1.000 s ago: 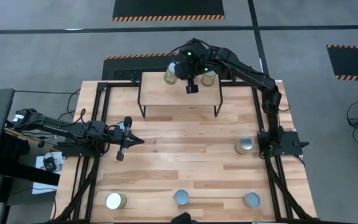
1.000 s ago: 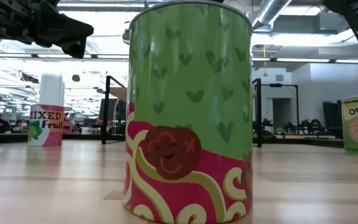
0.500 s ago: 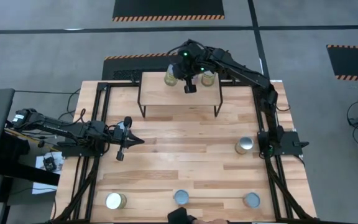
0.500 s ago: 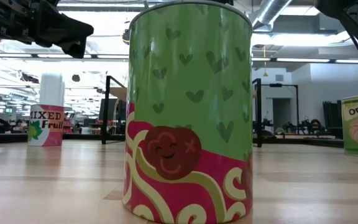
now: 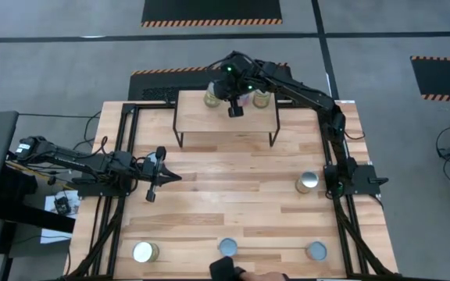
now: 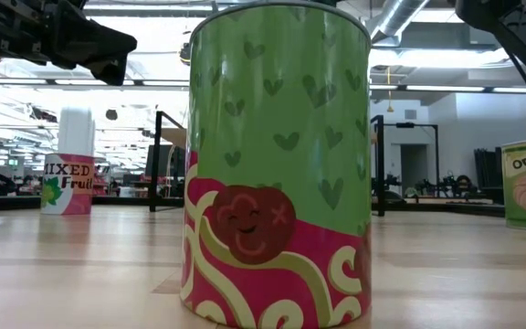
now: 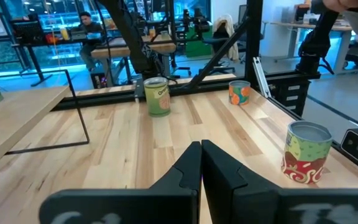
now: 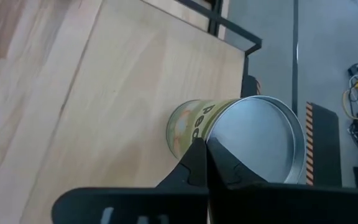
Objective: Pick and place cans onto a shelf
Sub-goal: Put the center light green can on the shelf
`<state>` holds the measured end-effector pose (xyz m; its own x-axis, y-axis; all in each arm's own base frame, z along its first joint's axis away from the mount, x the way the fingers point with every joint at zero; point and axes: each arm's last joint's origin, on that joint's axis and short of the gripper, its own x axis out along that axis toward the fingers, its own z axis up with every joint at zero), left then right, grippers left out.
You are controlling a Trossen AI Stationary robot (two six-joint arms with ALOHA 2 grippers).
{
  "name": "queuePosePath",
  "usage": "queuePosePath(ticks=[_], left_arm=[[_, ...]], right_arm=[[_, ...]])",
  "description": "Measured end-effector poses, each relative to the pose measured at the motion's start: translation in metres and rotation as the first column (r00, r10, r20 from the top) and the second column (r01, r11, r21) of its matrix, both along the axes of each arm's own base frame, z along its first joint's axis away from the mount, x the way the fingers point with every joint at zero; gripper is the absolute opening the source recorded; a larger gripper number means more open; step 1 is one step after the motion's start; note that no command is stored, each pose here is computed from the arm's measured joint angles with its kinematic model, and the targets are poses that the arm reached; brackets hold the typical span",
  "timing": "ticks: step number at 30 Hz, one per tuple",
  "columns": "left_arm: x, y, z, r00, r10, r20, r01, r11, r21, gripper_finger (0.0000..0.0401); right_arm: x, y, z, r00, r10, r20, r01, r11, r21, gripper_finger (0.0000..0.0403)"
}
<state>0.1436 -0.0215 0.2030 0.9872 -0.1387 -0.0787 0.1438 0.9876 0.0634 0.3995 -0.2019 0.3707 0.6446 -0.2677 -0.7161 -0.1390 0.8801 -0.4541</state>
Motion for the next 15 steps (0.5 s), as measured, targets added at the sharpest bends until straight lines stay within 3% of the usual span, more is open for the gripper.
queuePosePath(ticks=[15], left_arm=[[0.0,0.0,0.0,1.0,-0.001,0.0,0.001,1.0,-0.002,0.0001]], right_arm=[[-0.005,-0.0055,-0.0026,0.999,-0.013,-0.03,0.014,1.0,0.012,0.0006]])
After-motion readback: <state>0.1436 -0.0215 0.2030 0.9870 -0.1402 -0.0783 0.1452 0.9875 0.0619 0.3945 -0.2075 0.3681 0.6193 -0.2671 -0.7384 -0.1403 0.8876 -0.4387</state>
